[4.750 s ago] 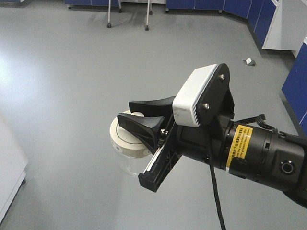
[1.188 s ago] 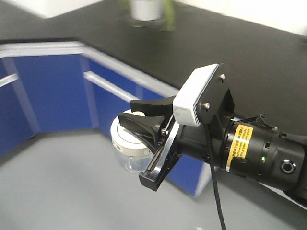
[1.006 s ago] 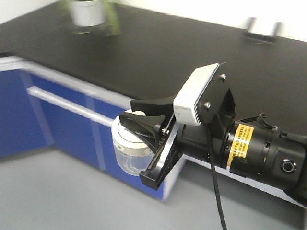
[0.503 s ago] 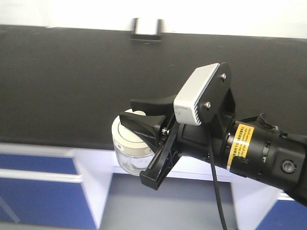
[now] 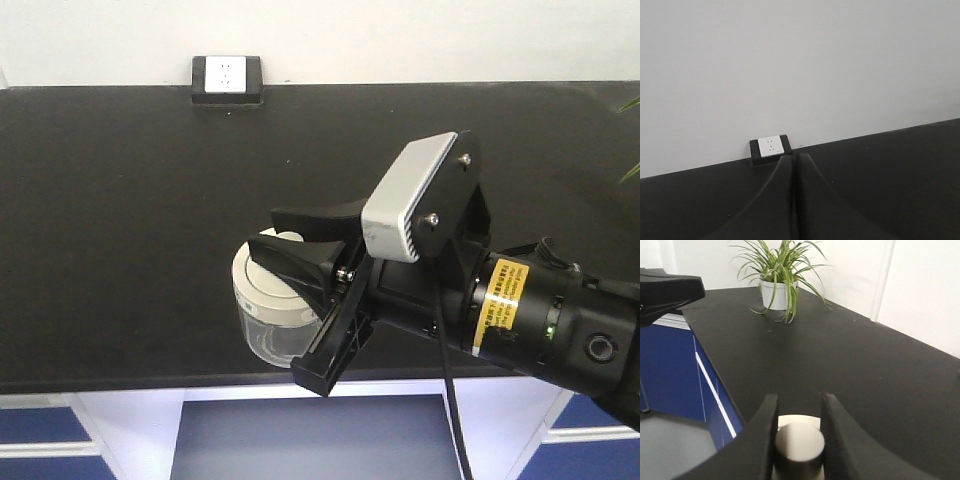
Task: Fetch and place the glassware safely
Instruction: 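Keep holding the jar while the base turns to face a black bench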
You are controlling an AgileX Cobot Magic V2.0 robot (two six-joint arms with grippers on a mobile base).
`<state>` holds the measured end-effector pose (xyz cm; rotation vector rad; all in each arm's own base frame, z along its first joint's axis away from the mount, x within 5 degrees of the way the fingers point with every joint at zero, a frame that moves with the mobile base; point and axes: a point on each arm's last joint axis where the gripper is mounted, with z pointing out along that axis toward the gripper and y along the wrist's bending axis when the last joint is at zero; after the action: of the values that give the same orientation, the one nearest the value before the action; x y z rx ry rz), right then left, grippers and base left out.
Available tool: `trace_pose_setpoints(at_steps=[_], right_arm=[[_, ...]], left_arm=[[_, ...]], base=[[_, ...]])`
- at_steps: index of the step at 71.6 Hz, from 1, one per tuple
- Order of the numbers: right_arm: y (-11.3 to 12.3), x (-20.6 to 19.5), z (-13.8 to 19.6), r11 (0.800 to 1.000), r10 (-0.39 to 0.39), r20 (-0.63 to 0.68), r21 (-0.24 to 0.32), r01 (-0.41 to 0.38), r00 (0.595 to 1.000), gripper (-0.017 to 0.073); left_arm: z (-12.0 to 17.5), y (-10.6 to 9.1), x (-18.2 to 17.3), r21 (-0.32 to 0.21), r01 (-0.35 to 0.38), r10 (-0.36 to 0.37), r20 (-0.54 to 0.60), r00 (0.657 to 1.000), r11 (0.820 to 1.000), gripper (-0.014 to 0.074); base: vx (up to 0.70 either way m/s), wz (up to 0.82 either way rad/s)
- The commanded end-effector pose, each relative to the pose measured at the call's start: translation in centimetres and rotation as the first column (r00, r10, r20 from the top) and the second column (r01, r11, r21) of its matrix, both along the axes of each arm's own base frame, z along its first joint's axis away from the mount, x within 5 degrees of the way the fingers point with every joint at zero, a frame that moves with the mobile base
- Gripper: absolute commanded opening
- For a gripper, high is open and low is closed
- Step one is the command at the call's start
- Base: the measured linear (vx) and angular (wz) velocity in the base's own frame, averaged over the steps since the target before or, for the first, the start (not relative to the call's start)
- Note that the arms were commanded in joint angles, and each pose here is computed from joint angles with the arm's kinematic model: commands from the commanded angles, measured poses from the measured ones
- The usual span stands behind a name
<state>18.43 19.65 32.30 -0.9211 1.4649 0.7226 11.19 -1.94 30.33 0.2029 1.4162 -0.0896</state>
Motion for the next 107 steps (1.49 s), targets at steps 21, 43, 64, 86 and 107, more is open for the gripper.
trace_pose_setpoints(at_steps=[21,43,64,86,107], right_arm=[[-0.14,-0.56,2.34,0.994,0.034,0.051,0.098,-0.039,0.998,0.0000],[-0.14,-0.56,2.34,0.994,0.034,0.051,0.098,-0.039,0.998,0.0000],[-0.14,-0.56,2.34,0.994,0.034,0.051,0.098,-0.039,0.998,0.0000],[-0.14,-0.56,2.34,0.994,0.034,0.051,0.098,-0.039,0.998,0.0000],[-0.14,-0.56,2.34,0.994,0.034,0.051,0.098,-0.039,0.998,0.0000]], left_arm=[[1.44,-0.27,-0.10,-0.029,0.035,-0.033,0.077,0.997,0.999,-0.0007],[1.44,-0.27,-0.10,-0.029,0.035,-0.033,0.077,0.997,0.999,-0.0007],[1.44,-0.27,-0.10,-0.029,0.035,-0.033,0.077,0.997,0.999,-0.0007],[1.44,-0.27,-0.10,-0.029,0.035,-0.033,0.077,0.997,0.999,-0.0007],[1.44,-0.27,-0.10,-0.029,0.035,-0.033,0.077,0.997,0.999,-0.0007]], base=[[0.19,0.01],[0.13,0.03],[0.06,0.06],[0.05,0.04],[0.04,0.04]])
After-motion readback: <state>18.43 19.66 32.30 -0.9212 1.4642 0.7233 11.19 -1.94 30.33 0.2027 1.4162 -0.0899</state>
